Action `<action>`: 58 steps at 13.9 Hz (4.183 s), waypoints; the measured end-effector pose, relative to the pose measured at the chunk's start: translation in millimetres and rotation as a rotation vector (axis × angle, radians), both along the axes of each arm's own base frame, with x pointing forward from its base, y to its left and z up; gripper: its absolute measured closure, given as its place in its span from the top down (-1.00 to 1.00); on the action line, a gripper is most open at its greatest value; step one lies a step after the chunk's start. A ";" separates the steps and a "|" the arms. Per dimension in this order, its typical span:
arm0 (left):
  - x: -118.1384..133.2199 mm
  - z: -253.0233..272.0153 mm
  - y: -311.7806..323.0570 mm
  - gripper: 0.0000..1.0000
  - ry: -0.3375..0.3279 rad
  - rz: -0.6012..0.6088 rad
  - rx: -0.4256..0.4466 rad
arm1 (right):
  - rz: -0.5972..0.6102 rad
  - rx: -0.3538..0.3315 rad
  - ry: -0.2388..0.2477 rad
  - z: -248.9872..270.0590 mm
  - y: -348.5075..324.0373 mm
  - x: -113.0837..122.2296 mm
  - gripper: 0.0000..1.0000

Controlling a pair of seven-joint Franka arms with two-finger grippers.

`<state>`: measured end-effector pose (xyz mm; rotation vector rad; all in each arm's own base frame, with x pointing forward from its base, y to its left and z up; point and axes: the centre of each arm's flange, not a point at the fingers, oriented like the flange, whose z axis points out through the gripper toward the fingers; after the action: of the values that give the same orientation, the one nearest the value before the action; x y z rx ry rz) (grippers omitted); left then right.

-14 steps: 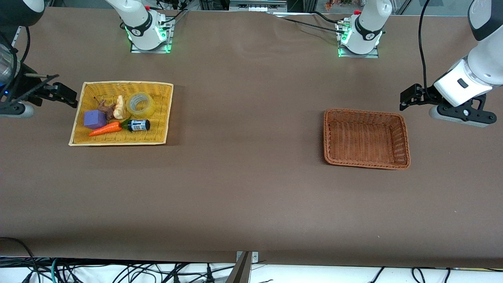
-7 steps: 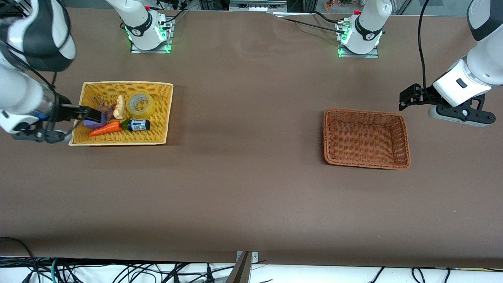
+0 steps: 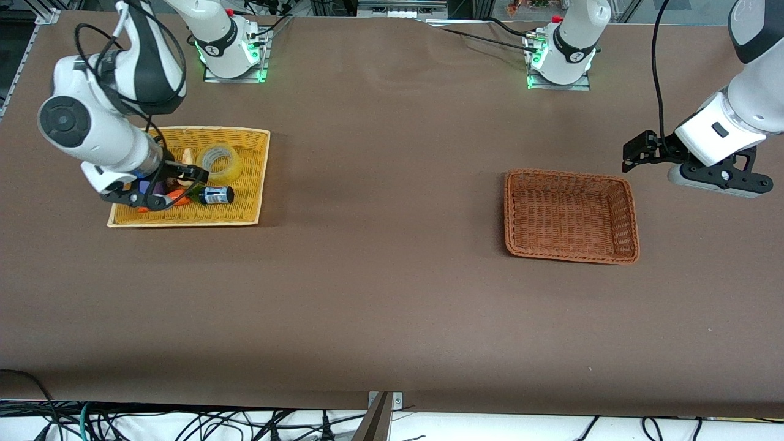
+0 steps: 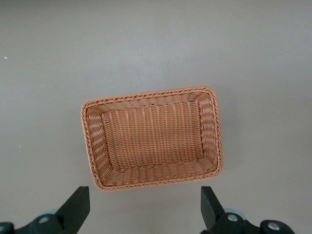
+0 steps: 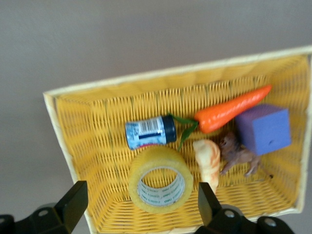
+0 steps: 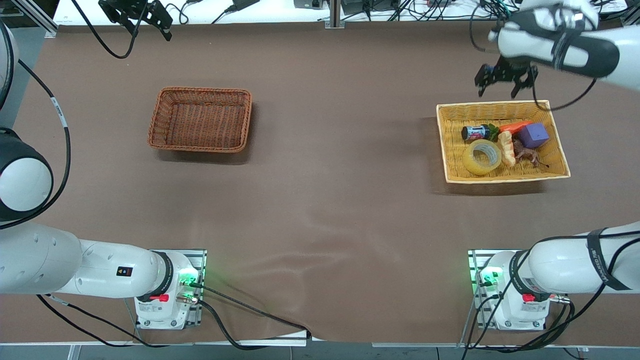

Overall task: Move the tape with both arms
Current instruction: 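Reach the right gripper down over the clear tape roll in the yellow tray, then close the right gripper on the tape roll's rim and lift it, then carry the tape roll with the right gripper toward the table middle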

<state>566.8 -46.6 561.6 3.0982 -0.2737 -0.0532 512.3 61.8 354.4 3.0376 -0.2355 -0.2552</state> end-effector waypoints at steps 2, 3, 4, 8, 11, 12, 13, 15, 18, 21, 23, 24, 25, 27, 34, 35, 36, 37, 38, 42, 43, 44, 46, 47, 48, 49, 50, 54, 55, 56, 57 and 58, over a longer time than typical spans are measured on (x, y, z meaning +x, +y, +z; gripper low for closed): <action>0.0 0.0 0.0 1.00 0.000 0.000 0.000 | -0.031 -0.011 -0.002 -22.0 7.6 -24.1 1.00; 0.0 0.0 0.0 1.00 0.000 0.000 0.000 | -0.042 -0.014 -0.008 -31.0 13.5 -32.5 1.00; 0.0 0.0 0.0 1.00 0.000 0.000 0.000 | -0.046 -0.015 -0.017 -40.1 19.8 -39.6 1.00; 0.0 0.1 -0.1 1.00 0.000 0.000 0.000 | -0.045 -0.001 -0.058 -81.2 22.5 -68.2 1.00; 0.0 0.2 -0.1 1.00 0.000 0.000 0.000 | -0.035 0.012 -0.081 -101.0 24.5 -81.7 1.00; 0.0 0.2 -0.1 1.00 0.000 0.000 0.000 | -0.032 0.017 -0.088 -107.4 25.0 -85.4 1.00; 0.0 0.3 -0.1 1.00 -0.001 0.000 0.000 | -0.030 0.021 -0.092 -113.7 25.1 -88.7 1.00; 0.1 0.4 -0.1 1.00 -0.001 0.000 0.000 | -0.030 0.026 -0.090 -123.7 25.2 -92.1 1.00; 0.1 0.5 -0.3 1.00 -0.001 -0.001 0.000 | -0.029 0.034 -0.087 -136.4 26.0 -93.3 1.00; 0.1 0.7 -0.6 1.00 -0.001 -0.001 0.000 | -0.029 0.036 -0.075 -144.4 26.0 -96.8 1.00; 0.1 0.7 -0.7 1.00 -0.001 -0.001 0.000 | -0.029 0.036 -0.072 -147.2 25.4 -100.6 1.00; 0.1 0.7 -0.7 1.00 -0.001 -0.001 0.000 | -0.028 0.038 -0.080 -149.0 25.1 -103.0 1.00; 0.1 0.8 -0.7 1.00 -0.002 -0.001 0.000 | -0.028 0.042 -0.088 -151.2 24.9 -106.0 0.99; 0.1 0.8 -0.7 1.00 -0.002 -0.001 0.000 | -0.025 0.043 -0.089 -154.4 25.2 -110.7 0.70; 0.0 0.8 -1.1 1.00 -0.002 -0.002 0.000 | -0.006 0.043 -0.082 -153.7 27.0 -110.2 -0.57; 0.0 0.8 -1.3 1.00 -0.002 -0.002 0.000 | -0.006 0.043 -0.080 -153.5 27.0 -109.9 -0.57; 0.0 0.8 -1.5 1.00 -0.002 -0.003 0.000 | -0.005 0.043 -0.080 -152.8 27.1 -109.4 -0.57; 0.0 0.8 -1.6 1.00 -0.002 -0.003 0.000 | -0.004 0.042 -0.082 -150.5 27.7 -108.1 -0.57; 0.0 0.8 -1.9 1.00 -0.002 -0.003 0.000 | 0.000 0.039 -0.080 -145.0 29.8 -105.2 -0.57; 0.0 1.2 -2.2 1.00 -0.002 -0.004 0.000 | 0.021 -0.004 -0.034 -72.8 48.1 -65.3 -0.57; 0.0 1.2 -2.3 1.00 -0.002 -0.004 0.000 | 0.030 -0.008 -0.040 -46.7 59.4 -51.9 -0.57; 0.0 1.2 -2.3 1.00 -0.002 -0.004 0.000 | 0.029 -0.007 -0.055 -23.3 73.8 -40.7 -0.57; 0.0 1.4 -2.3 1.00 -0.003 -0.004 0.000 | -0.008 0.014 -0.087 8.4 113.3 -27.8 -0.57; 0.1 1.5 -2.3 1.00 -0.003 -0.004 0.000 | -0.032 0.030 -0.098 16.2 139.5 -26.0 -0.57; 0.1 1.6 -2.3 1.00 -0.003 -0.004 0.000 | -0.065 0.045 -0.105 20.4 170.3 -26.5 -0.57; 0.1 1.8 -2.4 1.00 -0.004 -0.004 0.000 | -0.103 0.061 -0.106 21.8 205.0 -28.5 -0.57; 0.1 1.9 -2.6 1.00 -0.004 -0.005 0.000 | -0.134 0.080 -0.102 21.3 240.6 -31.2 -0.57; 0.1 2.0 -2.9 1.00 -0.004 -0.005 0.000 | -0.191 0.141 -0.071 3.7 360.9 -33.0 -0.57; 0.1 2.0 -2.9 1.00 -0.004 -0.005 0.000 | -0.200 0.146 -0.066 -8.7 382.3 -29.4 -0.57; 0.1 2.0 -2.9 1.00 -0.003 -0.005 0.000 | -0.208 0.154 -0.068 -23.2 402.6 -24.4 -0.57; 0.1 2.0 -2.9 1.00 -0.003 -0.005 0.000 | -0.212 0.163 -0.071 -39.7 421.9 -19.7 -0.57; 0.1 2.0 -2.9 1.00 -0.003 -0.005 0.000 | -0.212 0.171 -0.070 -57.2 439.8 -16.4 -0.57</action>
<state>566.9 -49.5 563.5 3.0975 -0.2820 -0.0491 495.9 501.6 297.2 3.1937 -0.5717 -0.1918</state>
